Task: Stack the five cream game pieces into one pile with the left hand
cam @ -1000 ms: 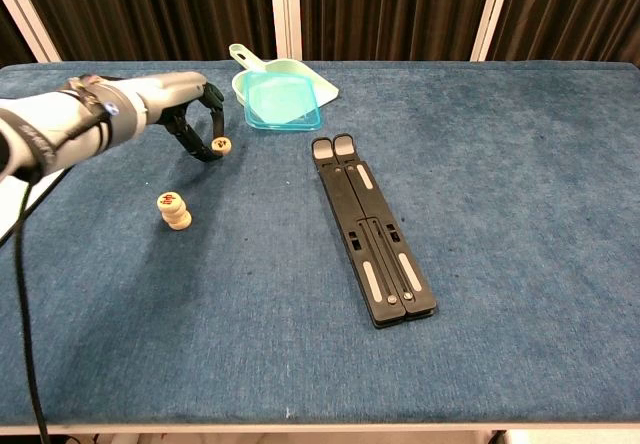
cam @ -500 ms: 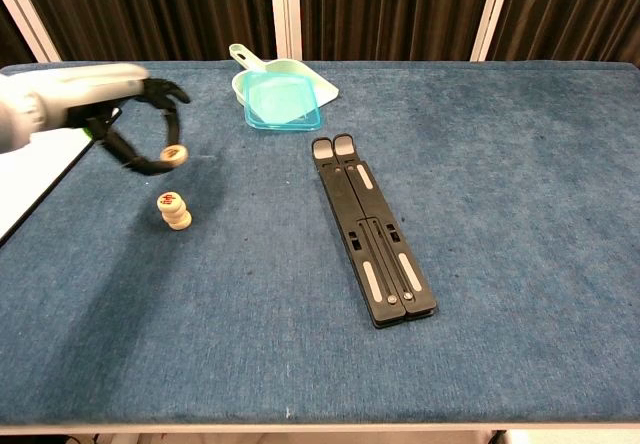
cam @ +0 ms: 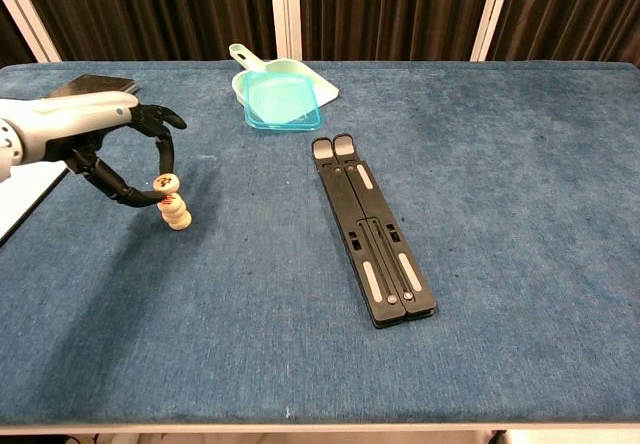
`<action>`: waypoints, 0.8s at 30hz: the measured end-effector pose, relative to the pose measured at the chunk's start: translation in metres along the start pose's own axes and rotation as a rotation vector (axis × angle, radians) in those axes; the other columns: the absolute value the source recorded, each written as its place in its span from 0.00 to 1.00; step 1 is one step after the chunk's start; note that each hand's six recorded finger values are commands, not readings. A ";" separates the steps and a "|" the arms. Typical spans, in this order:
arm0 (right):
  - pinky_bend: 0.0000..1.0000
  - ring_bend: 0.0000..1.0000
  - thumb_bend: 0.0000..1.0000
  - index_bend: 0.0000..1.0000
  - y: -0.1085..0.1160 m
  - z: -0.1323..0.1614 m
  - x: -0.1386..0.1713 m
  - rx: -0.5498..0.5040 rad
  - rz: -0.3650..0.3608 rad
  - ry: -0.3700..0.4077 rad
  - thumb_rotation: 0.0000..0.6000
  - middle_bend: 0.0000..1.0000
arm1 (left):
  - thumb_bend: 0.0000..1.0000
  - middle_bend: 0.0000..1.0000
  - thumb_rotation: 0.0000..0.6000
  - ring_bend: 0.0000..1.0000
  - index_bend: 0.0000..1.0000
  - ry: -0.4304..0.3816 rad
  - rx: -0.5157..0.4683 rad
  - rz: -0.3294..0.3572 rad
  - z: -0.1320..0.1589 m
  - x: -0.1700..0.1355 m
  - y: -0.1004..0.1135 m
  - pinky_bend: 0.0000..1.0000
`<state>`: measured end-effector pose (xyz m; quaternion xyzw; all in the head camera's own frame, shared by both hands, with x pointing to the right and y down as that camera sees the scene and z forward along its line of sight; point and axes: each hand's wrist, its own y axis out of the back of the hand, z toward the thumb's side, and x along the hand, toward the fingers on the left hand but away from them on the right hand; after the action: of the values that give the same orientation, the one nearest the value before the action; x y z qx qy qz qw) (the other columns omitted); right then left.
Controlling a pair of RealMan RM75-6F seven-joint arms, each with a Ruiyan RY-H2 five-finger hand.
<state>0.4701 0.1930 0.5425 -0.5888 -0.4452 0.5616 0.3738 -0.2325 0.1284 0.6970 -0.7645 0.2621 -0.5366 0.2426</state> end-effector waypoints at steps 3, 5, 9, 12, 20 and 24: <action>0.00 0.00 0.05 0.00 -0.001 -0.001 0.000 0.000 0.001 -0.002 1.00 0.00 | 0.32 0.07 1.00 0.00 0.53 0.003 0.013 0.001 0.001 0.004 -0.001 0.00; 0.00 0.00 0.05 0.00 0.000 -0.001 0.001 0.000 0.000 -0.002 1.00 0.00 | 0.32 0.07 1.00 0.00 0.53 0.009 0.026 0.001 0.001 0.006 -0.002 0.00; 0.00 0.00 0.05 0.00 0.001 -0.001 0.001 0.001 -0.002 -0.003 1.00 0.00 | 0.31 0.07 1.00 0.00 0.52 0.020 0.048 0.006 -0.001 0.008 -0.002 0.00; 0.00 0.00 0.05 0.00 0.000 -0.001 0.000 0.001 -0.001 -0.003 1.00 0.00 | 0.31 0.07 1.00 0.00 0.52 0.027 0.065 0.010 -0.002 0.007 -0.002 0.00; 0.00 0.00 0.05 0.00 0.000 0.000 0.000 0.002 -0.001 -0.002 1.00 0.00 | 0.30 0.07 1.00 0.00 0.51 0.037 0.072 -0.011 -0.005 0.007 -0.006 0.00; 0.00 0.00 0.05 0.00 0.000 0.000 0.000 0.003 0.000 -0.003 1.00 0.00 | 0.29 0.06 1.00 0.00 0.50 0.038 0.072 -0.016 -0.005 0.007 -0.007 0.00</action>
<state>0.4704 0.1931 0.5420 -0.5873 -0.4449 0.5632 0.3741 -0.2343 0.1285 0.7075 -0.7470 0.2409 -0.5621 0.2608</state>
